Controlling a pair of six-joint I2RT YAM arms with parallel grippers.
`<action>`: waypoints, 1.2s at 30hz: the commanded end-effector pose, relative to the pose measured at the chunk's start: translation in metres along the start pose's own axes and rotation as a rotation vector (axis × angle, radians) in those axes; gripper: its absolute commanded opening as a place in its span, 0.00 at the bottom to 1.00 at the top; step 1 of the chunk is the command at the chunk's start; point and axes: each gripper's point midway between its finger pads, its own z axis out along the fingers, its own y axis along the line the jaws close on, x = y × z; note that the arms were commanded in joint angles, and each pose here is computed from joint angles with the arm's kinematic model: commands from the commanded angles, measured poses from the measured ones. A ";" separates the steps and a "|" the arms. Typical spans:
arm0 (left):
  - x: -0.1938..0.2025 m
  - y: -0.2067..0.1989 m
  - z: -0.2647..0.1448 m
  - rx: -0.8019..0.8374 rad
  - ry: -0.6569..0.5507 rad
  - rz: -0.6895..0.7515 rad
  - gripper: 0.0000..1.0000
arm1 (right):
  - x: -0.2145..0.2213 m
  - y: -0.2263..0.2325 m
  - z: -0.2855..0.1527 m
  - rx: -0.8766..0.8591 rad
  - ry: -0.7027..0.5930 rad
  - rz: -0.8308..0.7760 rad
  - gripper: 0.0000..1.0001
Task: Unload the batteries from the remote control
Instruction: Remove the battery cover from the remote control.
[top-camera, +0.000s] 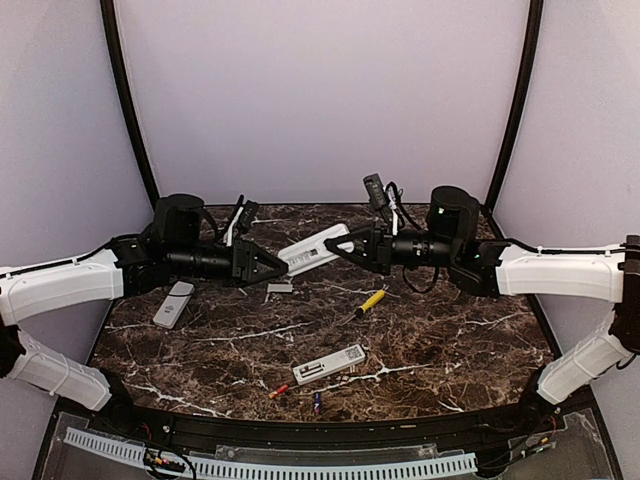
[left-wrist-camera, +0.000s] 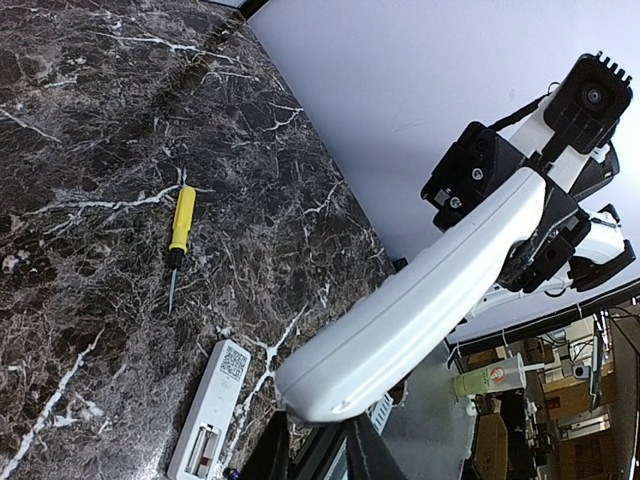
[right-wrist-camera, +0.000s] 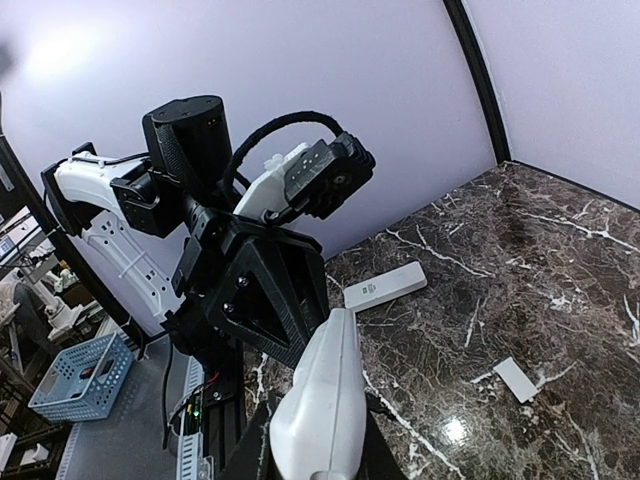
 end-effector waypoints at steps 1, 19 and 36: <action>-0.004 0.004 0.003 -0.007 -0.025 0.009 0.19 | -0.017 0.042 0.002 -0.137 -0.029 -0.067 0.00; -0.006 -0.012 0.005 0.075 -0.018 0.067 0.18 | -0.006 0.036 0.011 -0.134 0.012 -0.045 0.00; -0.007 -0.016 0.003 0.089 -0.026 0.088 0.18 | 0.007 0.019 0.020 -0.080 0.054 -0.011 0.00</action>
